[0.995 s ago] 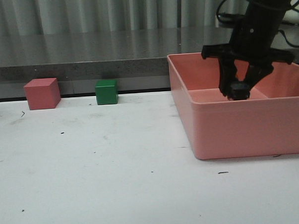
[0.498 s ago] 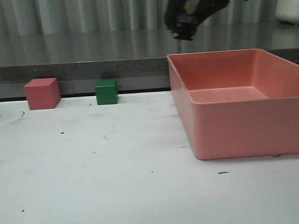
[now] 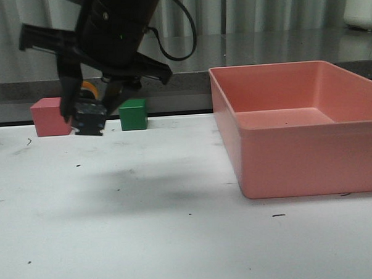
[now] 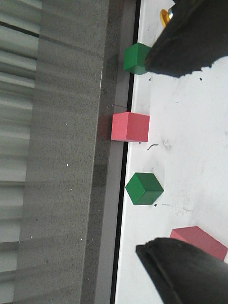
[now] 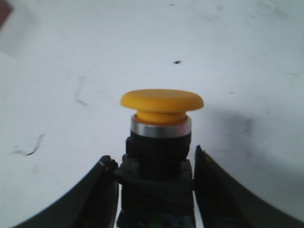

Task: Place and stand button with both arms
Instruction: 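Lift the button out of the bin and carry it toward the cubes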

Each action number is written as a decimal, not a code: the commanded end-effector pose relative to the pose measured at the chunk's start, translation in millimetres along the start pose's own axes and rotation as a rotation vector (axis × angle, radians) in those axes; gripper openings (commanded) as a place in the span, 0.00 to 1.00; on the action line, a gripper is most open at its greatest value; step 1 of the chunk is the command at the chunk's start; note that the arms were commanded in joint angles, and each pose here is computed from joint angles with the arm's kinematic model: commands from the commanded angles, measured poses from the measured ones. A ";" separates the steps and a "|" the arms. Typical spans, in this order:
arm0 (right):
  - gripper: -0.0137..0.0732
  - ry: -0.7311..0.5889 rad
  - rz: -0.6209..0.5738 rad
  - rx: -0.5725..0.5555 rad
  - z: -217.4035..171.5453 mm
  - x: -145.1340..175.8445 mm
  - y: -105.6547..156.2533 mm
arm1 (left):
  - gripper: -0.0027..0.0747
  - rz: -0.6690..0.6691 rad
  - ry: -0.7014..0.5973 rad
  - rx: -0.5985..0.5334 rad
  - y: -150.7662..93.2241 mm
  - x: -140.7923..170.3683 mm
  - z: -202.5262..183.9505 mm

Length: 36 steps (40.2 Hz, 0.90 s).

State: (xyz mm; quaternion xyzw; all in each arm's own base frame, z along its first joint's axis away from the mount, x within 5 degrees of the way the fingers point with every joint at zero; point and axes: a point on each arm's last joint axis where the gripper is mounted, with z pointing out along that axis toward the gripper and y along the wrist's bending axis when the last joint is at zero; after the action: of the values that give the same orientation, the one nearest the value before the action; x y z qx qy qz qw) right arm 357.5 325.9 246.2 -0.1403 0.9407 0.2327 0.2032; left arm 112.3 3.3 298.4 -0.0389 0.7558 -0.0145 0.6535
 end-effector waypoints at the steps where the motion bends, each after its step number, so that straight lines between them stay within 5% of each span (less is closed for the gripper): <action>1: 0.45 -0.125 0.046 0.077 -25.1 -18.6 -3.2 | 0.89 -0.011 -0.114 0.006 -1.2 -19.6 -1.0; 5: 0.45 -0.112 0.105 0.164 -11.2 -16.0 -14.5 | 0.89 -0.011 -0.114 0.006 -1.2 -19.6 -1.0; 23: 0.53 -0.073 0.284 0.164 21.3 -7.9 -22.7 | 0.89 -0.011 -0.114 0.006 -1.2 -19.6 -1.0; 36: 0.76 -0.059 0.325 0.125 21.3 -6.9 -19.0 | 0.89 -0.011 -0.114 0.006 -1.2 -19.6 -1.0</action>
State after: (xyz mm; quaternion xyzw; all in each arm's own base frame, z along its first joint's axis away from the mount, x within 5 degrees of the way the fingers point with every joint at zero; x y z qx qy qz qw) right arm 376.3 320.0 180.5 0.0292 0.9748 0.1584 0.1542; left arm 112.3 3.3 298.4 -0.0389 0.7558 -0.0145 0.6535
